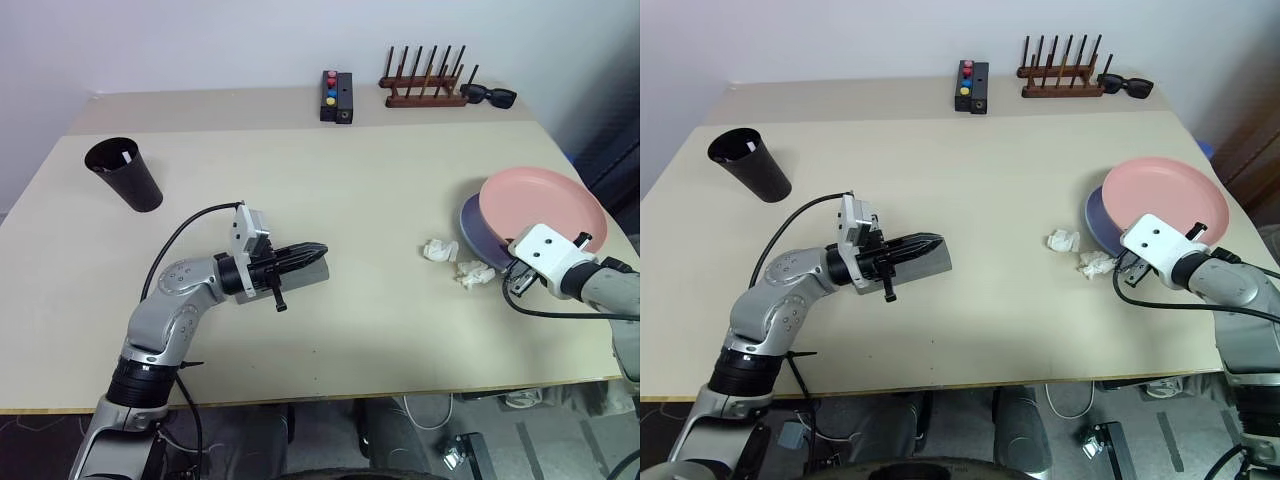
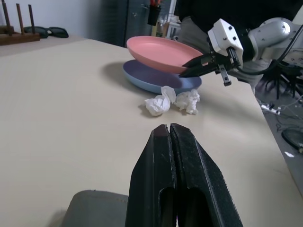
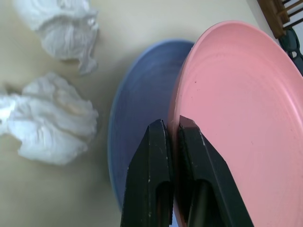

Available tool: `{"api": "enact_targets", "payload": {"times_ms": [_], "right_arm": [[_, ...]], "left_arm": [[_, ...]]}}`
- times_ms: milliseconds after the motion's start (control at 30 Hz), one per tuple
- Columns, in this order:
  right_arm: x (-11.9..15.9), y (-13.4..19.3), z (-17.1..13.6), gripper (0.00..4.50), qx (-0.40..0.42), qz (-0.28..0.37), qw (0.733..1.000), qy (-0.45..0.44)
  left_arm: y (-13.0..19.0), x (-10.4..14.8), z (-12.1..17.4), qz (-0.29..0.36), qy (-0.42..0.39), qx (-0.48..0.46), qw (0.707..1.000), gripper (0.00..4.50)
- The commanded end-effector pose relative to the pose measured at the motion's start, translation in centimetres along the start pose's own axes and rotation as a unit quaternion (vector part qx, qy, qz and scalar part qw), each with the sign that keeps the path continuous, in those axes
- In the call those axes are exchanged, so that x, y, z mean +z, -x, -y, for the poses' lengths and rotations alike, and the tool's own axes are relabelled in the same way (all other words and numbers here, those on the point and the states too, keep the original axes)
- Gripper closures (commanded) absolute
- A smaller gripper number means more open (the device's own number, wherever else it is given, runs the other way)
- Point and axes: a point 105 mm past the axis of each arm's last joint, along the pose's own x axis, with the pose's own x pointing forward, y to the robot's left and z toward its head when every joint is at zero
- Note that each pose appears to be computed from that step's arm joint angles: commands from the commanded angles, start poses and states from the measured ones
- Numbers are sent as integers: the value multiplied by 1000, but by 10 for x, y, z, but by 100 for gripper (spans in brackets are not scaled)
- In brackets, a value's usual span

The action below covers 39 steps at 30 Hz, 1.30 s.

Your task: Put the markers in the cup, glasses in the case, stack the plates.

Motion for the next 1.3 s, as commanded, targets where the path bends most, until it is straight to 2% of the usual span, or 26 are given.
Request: {"api": "enact_targets", "payload": {"times_ms": [33,67,100,267,367,467,600,667,800,1067,1167,1300], "right_arm": [[14,0,6,443,-13,26,1000,-2],[15,-1,6,379,-12,26,1000,-4],[15,-1,7,348,-15,27,1000,-4],[19,0,15,104,-31,29,999,16],[27,2,18,104,-27,48,998,18],[49,5,16,104,-7,99,995,-4],[71,5,-9,104,64,147,987,-34],[78,-2,-34,104,114,154,981,-37],[75,-22,-49,104,121,134,983,-35],[55,-46,-43,104,89,89,992,7],[55,-47,-44,187,94,88,992,13],[58,-46,-43,400,93,95,991,16]], "left_arm": [[-4,10,2,12,-20,-9,1000,450],[-4,10,2,12,-20,-8,1000,450],[-3,9,2,11,-20,-8,1000,450],[-3,9,1,10,-20,-5,1000,450],[-2,9,0,11,-21,-2,1000,450],[-2,10,-2,12,-23,2,1000,450],[-1,10,-1,13,-23,6,1000,450],[-1,10,0,14,-22,7,1000,450],[0,12,2,16,-19,7,1000,450],[3,12,8,12,-12,3,1000,450],[3,12,9,13,-10,5,1000,450],[2,12,9,14,-8,6,1000,450]]}}
